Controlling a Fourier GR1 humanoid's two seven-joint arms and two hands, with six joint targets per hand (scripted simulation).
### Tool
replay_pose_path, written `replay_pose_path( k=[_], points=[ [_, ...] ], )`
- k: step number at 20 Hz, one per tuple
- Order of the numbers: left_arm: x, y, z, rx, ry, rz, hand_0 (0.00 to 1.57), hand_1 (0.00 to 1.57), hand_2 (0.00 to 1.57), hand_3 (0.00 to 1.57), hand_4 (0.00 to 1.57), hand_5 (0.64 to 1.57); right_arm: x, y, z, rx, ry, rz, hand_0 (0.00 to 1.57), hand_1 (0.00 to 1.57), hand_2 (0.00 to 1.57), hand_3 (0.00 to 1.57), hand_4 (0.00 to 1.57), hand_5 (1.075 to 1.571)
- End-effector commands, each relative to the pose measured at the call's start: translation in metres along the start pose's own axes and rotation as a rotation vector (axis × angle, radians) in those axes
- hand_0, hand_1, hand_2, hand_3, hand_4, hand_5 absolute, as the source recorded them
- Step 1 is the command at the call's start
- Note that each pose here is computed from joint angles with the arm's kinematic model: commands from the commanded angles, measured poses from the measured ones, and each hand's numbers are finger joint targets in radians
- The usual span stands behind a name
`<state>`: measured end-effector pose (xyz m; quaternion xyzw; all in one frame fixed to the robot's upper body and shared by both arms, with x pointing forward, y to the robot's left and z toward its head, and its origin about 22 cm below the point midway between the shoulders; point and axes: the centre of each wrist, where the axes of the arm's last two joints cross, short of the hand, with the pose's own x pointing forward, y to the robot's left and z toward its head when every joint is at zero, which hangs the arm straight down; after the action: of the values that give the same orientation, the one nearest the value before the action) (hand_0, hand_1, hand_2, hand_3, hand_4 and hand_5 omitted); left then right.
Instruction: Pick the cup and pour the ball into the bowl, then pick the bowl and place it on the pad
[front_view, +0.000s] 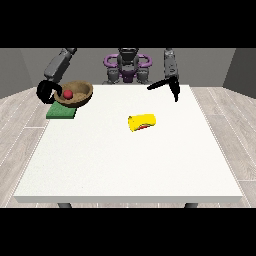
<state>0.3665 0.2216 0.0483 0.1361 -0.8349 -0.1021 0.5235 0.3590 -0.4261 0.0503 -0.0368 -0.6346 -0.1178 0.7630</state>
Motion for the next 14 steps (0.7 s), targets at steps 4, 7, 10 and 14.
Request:
replay_pose_path(
  k=[4, 7, 10, 14],
  points=[
    [0.052, -0.017, -0.016, 0.036, -0.209, -0.015, 0.00, 0.00, 0.00, 0.00, 0.00, 1.565, 0.040, -0.074, 0.020, -0.036, -0.188, -0.002, 1.57, 1.57, 1.57, 1.19, 1.01, 1.567],
    [0.053, -0.008, -0.008, 0.043, -0.227, -0.022, 0.00, 0.00, 0.00, 0.00, 0.00, 1.563, 0.033, -0.084, 0.026, -0.070, -0.222, 0.031, 1.57, 1.57, 1.57, 0.00, 1.03, 1.566],
    [0.086, -0.011, -0.017, 0.063, -0.274, -0.005, 0.00, 0.00, 0.00, 0.00, 0.00, 1.563, 0.046, -0.089, 0.025, -0.082, -0.270, 0.046, 1.57, 1.57, 1.57, 0.00, 1.04, 1.569],
    [0.105, -0.007, -0.006, 0.050, -0.306, -0.026, 0.00, 0.00, 0.00, 0.00, 0.00, 1.564, 0.052, -0.095, 0.026, -0.090, -0.288, 0.064, 1.57, 1.57, 1.57, 0.34, 1.03, 1.571]
  ],
)
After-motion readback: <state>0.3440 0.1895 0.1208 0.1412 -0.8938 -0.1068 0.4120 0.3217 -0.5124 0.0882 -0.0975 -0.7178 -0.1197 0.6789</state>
